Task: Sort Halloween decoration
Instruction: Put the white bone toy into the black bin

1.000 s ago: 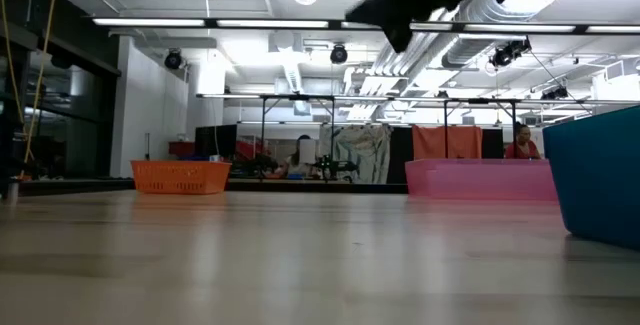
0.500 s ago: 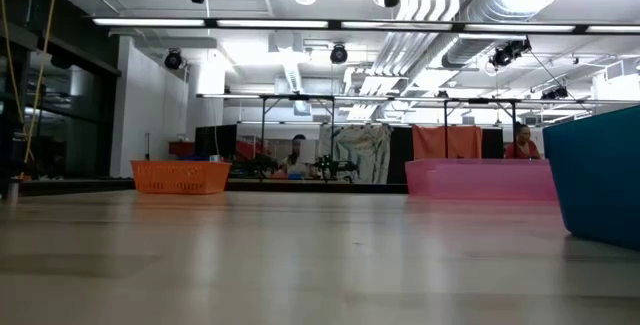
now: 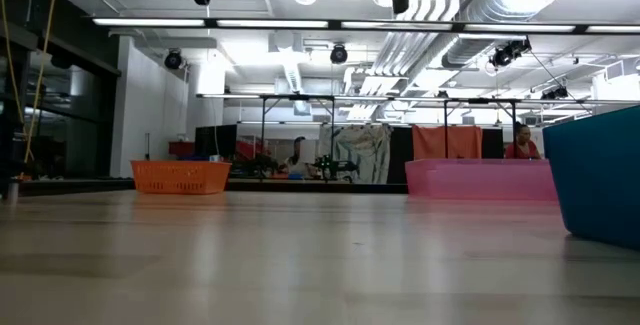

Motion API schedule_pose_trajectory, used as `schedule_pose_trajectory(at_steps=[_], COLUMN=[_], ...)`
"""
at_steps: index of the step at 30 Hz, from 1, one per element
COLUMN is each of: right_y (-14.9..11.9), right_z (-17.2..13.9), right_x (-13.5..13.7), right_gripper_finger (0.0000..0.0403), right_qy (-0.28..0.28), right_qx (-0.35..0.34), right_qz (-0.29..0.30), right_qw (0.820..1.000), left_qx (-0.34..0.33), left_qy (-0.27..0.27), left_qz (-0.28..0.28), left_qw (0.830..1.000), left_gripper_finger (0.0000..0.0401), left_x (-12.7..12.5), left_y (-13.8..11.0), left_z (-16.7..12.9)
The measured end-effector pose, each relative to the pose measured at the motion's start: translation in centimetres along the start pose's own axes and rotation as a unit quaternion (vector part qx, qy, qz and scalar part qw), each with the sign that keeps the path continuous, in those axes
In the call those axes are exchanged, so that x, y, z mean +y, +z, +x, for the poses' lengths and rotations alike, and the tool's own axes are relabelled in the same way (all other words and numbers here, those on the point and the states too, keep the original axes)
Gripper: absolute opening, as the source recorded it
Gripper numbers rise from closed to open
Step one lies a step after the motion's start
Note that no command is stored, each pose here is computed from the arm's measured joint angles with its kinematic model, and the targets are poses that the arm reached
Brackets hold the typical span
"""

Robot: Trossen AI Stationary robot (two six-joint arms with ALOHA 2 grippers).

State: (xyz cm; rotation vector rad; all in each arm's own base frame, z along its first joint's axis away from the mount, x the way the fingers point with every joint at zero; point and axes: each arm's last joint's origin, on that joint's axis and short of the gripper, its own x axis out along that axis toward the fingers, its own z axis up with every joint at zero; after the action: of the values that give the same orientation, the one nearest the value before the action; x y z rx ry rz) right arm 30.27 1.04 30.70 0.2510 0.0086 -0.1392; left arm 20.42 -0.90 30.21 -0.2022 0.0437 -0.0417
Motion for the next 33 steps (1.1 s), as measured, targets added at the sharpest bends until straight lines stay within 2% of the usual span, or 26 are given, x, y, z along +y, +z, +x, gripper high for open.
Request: schedule_pose_trajectory(at_steps=[4, 11, 15, 22, 27, 33], right_y=[-0.5, -1.9, -2.5, -3.4, -3.7, -3.7], right_z=[0.0, -0.3, -0.5, -0.9, -0.9, -0.9], right_x=[-0.2, 0.1, 0.7, 1.0, 0.9, 0.9], right_gripper_finger=[0.0000, 0.0000, 0.0000, 0.0000, 0.0000, 0.0000], right_qy=[-0.018, -0.005, 0.011, 0.012, 0.008, 0.008], right_qx=[0.024, 0.095, 0.120, 0.166, 0.180, 0.179], right_qz=[0.018, 0.009, -0.016, -0.032, -0.034, -0.034], right_qw=[0.999, 0.995, 0.993, 0.986, 0.983, 0.983], left_qx=[0.101, 0.263, 0.348, 0.487, 0.537, 0.566], left_qy=[-0.057, -0.070, -0.069, -0.059, -0.014, 0.007], left_qz=[0.000, 0.018, 0.021, 0.029, 0.084, 0.152], left_qw=[0.993, 0.962, 0.935, 0.871, 0.839, 0.810], left_gripper_finger=[0.0000, 0.0000, 0.0000, 0.0000, 0.0000, 0.0000], left_x=[-2.2, -8.5, -12.6, -18.8, -19.8, -19.1], left_y=[0.7, 0.3, -2.8, -10.9, -14.8, -16.6], left_z=[-0.6, -2.3, -3.2, -4.3, -4.7, -4.2])
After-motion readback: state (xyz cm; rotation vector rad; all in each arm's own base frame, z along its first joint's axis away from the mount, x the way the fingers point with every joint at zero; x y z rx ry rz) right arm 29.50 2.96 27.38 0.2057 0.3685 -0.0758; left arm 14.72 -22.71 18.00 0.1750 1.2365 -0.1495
